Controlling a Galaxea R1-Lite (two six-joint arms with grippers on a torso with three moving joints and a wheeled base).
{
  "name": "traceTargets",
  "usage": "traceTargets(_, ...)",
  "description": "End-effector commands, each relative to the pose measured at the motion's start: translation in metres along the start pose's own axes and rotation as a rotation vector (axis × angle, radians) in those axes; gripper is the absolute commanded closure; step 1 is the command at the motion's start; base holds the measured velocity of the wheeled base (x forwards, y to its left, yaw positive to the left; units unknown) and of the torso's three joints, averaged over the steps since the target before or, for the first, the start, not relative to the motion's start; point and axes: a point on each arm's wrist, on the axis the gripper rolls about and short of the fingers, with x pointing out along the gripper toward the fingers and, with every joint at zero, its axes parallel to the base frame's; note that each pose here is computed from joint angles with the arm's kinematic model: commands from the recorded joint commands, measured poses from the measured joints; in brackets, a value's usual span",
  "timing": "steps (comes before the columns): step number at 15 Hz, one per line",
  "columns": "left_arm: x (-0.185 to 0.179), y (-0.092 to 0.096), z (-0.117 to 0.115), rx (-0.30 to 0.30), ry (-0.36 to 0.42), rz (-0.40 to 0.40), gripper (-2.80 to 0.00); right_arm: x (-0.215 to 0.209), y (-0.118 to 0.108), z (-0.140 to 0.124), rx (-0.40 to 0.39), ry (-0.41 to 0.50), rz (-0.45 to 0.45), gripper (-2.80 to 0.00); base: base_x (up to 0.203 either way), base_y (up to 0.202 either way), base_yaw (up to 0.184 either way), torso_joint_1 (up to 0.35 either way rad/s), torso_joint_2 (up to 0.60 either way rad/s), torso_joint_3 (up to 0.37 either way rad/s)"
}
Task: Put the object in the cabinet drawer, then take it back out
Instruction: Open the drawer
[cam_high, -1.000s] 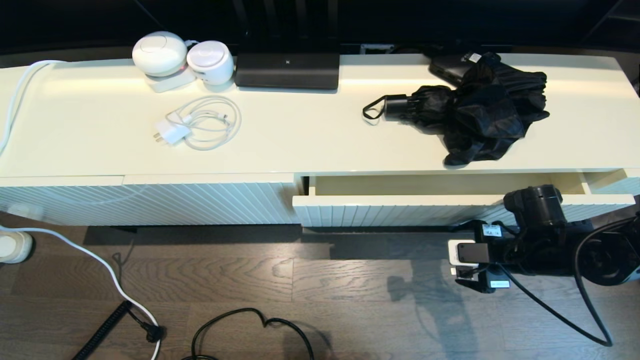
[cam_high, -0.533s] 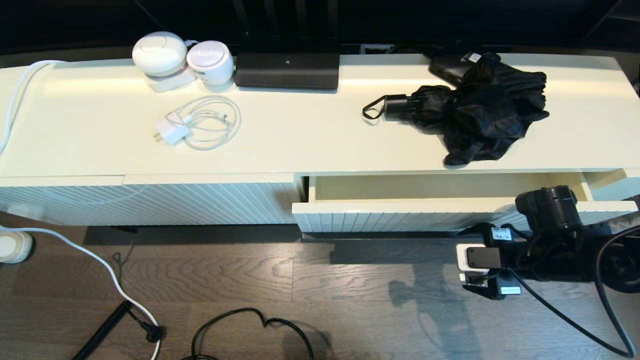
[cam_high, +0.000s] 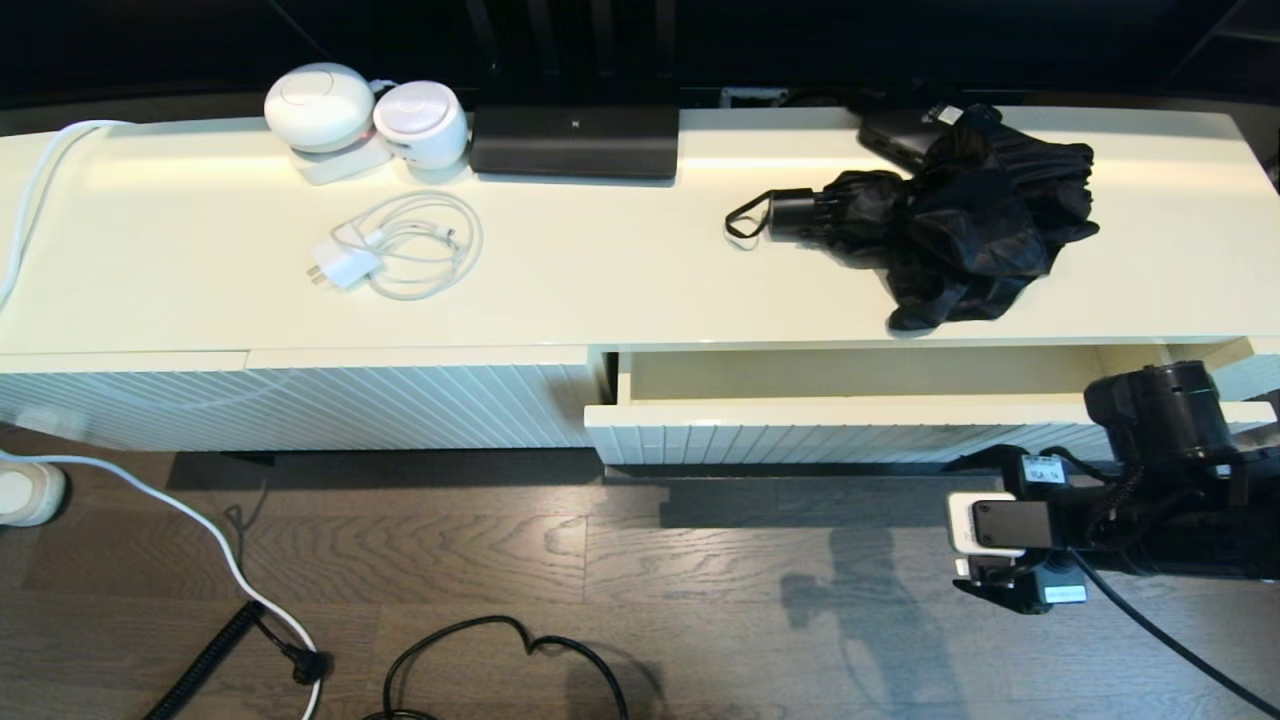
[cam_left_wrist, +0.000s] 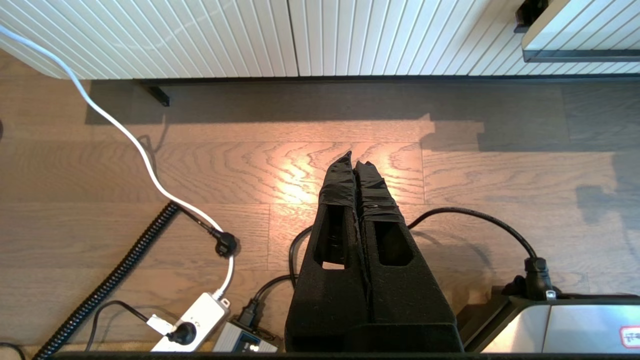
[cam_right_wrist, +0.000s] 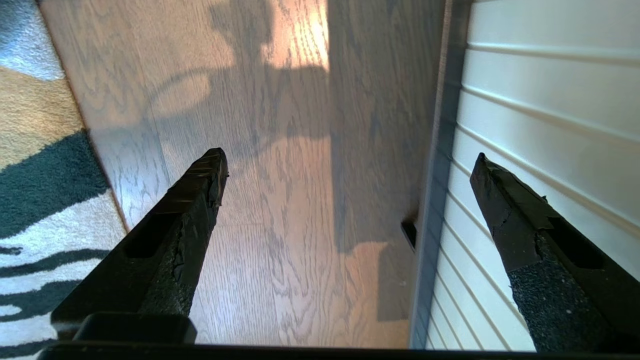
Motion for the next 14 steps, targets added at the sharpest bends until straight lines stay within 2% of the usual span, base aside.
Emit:
traceTargets(1, 0.000, 0.000, 0.000, 0.000, -0.001, 0.001, 0.00, -0.027, -0.001, 0.005, -0.017, -0.015, -0.063, -2.80, 0.000, 0.000, 0.000, 0.000, 0.00, 0.000)
traceTargets(8, 0.000, 0.000, 0.000, 0.000, 0.000, 0.000, 0.00, -0.101, 0.020, 0.020, -0.049, -0.056, -0.097, -2.80, 0.000, 0.000, 0.000, 0.000, 0.00, 0.000)
traceTargets(12, 0.000, 0.000, 0.000, 0.000, -0.001, -0.001, 0.00, -0.112, 0.004, 0.028, -0.043, -0.079, -0.156, -2.80, 0.000, 0.000, 0.000, 0.000, 0.00, 0.000)
traceTargets(14, 0.000, 0.000, 0.000, 0.000, -0.001, 0.001, 0.00, -0.110, -0.005, 0.031, -0.042, -0.074, -0.153, -2.80, 0.000, 0.000, 0.000, 0.000, 0.00, 0.000)
